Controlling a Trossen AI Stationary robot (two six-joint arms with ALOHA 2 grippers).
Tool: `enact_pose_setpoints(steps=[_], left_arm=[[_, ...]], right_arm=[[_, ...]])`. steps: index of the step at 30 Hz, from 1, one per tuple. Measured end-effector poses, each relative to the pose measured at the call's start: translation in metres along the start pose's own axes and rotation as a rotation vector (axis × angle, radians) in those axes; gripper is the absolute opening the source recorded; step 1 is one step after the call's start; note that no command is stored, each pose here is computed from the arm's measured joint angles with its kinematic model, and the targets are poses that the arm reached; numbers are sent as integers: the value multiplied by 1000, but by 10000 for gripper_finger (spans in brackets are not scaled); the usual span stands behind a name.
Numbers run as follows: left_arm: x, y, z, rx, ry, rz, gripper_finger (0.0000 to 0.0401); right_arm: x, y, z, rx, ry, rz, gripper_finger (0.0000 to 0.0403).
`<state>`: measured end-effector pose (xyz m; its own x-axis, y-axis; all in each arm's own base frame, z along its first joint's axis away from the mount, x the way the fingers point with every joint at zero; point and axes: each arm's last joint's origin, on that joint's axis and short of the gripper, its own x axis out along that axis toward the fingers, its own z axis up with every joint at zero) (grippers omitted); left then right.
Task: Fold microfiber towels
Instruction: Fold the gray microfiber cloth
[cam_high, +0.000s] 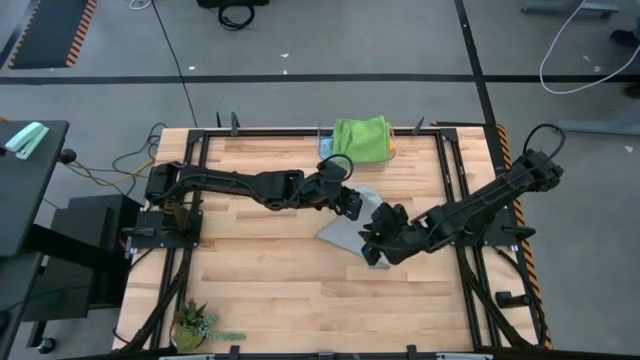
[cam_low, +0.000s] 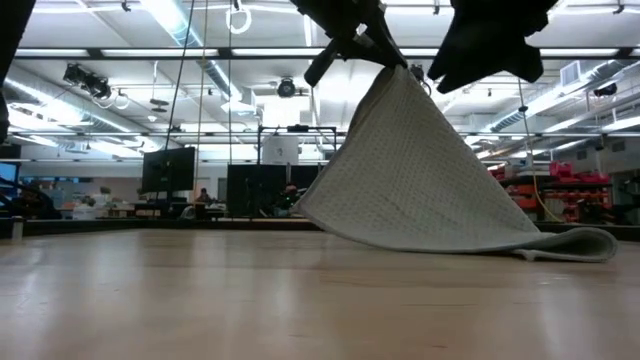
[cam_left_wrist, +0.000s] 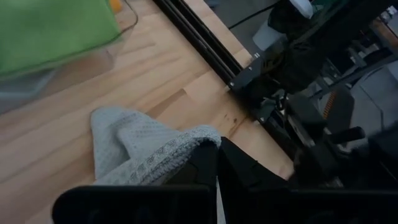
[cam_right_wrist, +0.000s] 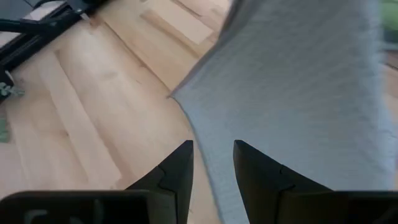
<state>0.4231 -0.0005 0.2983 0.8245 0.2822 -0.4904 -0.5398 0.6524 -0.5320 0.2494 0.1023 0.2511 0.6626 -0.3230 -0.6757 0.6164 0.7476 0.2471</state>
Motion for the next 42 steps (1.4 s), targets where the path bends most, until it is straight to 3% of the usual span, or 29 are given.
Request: enact_pose_setpoints(steps=[8, 15, 21, 27, 34, 38, 42], left_arm=[[3, 8, 12, 34, 24, -39, 7], [5, 10, 19, 69, 34, -103, 6], [6, 11, 22, 98, 57, -147, 6], [5, 9, 20, 117, 91, -187, 8], [6, 11, 22, 118, 115, -213, 7], [6, 12, 24, 110, 113, -210, 7], [6, 13, 26, 95, 105, -213, 7]], right_arm=[[0, 12, -25, -32, 26, -1, 121], [25, 30, -42, -58, -15, 11, 121], [45, 27, -33, -294, 38, 24, 121], [57, 8, -10, -380, 161, 32, 121], [54, 8, 11, -554, 206, 147, 121], [50, 16, 22, -518, 173, 162, 121], [46, 20, 30, -314, 105, 96, 121]])
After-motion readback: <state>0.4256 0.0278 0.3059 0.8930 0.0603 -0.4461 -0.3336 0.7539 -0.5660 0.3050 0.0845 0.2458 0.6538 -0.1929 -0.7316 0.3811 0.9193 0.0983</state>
